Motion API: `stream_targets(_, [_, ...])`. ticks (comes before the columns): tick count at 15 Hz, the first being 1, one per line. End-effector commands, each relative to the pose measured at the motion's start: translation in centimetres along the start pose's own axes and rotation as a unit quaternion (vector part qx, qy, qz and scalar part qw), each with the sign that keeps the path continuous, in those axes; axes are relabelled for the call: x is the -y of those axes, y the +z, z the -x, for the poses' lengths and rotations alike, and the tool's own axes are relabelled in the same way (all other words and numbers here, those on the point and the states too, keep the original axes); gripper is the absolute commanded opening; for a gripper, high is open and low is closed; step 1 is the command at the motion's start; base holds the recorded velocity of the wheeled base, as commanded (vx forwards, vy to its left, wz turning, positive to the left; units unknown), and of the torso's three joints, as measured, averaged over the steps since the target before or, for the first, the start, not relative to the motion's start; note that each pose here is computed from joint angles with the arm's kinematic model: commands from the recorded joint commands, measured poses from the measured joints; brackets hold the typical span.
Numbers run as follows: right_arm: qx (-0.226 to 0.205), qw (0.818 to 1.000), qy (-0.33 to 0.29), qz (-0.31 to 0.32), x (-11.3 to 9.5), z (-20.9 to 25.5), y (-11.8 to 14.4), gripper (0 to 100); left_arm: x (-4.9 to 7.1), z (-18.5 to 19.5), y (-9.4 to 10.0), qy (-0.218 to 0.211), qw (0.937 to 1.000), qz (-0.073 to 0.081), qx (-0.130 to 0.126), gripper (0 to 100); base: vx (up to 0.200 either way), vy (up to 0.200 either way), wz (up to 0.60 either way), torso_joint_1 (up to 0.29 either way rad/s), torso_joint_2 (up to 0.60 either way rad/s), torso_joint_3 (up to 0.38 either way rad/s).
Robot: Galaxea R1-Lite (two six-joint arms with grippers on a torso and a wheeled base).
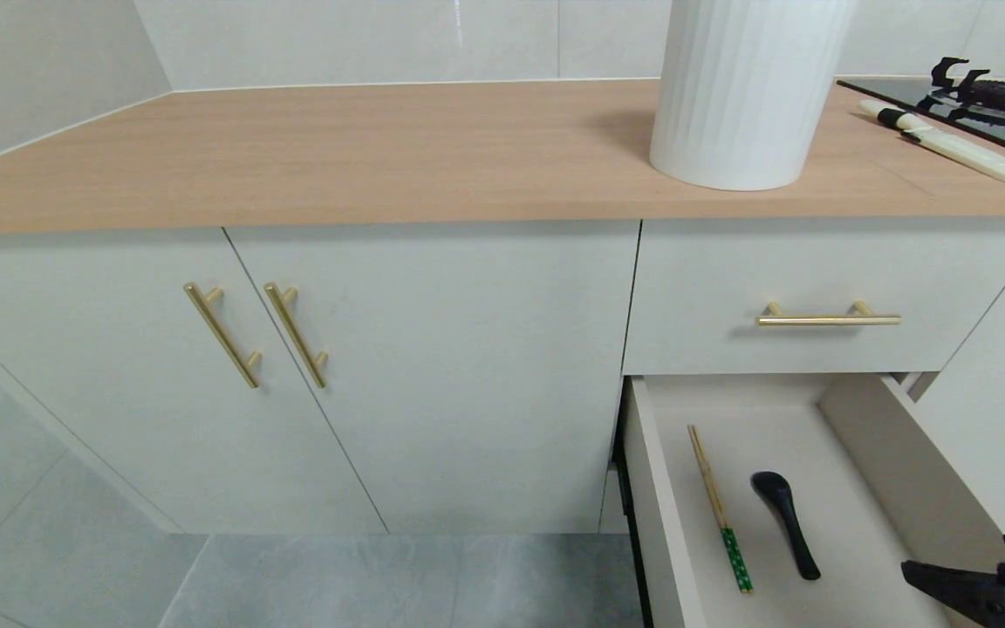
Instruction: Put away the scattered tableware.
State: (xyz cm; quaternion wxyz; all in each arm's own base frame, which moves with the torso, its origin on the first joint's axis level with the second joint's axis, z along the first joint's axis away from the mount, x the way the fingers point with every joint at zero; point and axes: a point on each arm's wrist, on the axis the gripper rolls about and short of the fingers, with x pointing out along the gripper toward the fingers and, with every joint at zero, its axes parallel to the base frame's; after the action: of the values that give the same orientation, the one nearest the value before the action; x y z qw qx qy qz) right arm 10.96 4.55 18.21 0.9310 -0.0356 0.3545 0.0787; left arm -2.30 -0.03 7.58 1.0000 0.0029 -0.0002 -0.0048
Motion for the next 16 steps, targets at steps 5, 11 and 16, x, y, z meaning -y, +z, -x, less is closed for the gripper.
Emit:
stream_targets(5, [0.031,1.000,0.000,0.000,0.1,1.7,0.1,100,0.0,0.0,0.0,0.000,1.0000,0.000,0.000,100,-0.040,0.000,0.00,0.001,0.00,0.001])
stream_targets(11, [0.008,1.000,-0.005,0.010,0.2,1.7,-0.4,100,0.0,0.0,0.0,0.000,1.0000,0.000,0.000,100,-0.200,0.000,0.00,0.000,0.00,0.001])
stream_targets(16, [-0.038,0.999,-0.001,0.038,0.0,1.2,-1.3,100,0.0,0.0,0.0,-0.001,1.0000,0.000,0.000,100,-0.040,0.000,0.00,0.000,0.00,0.000])
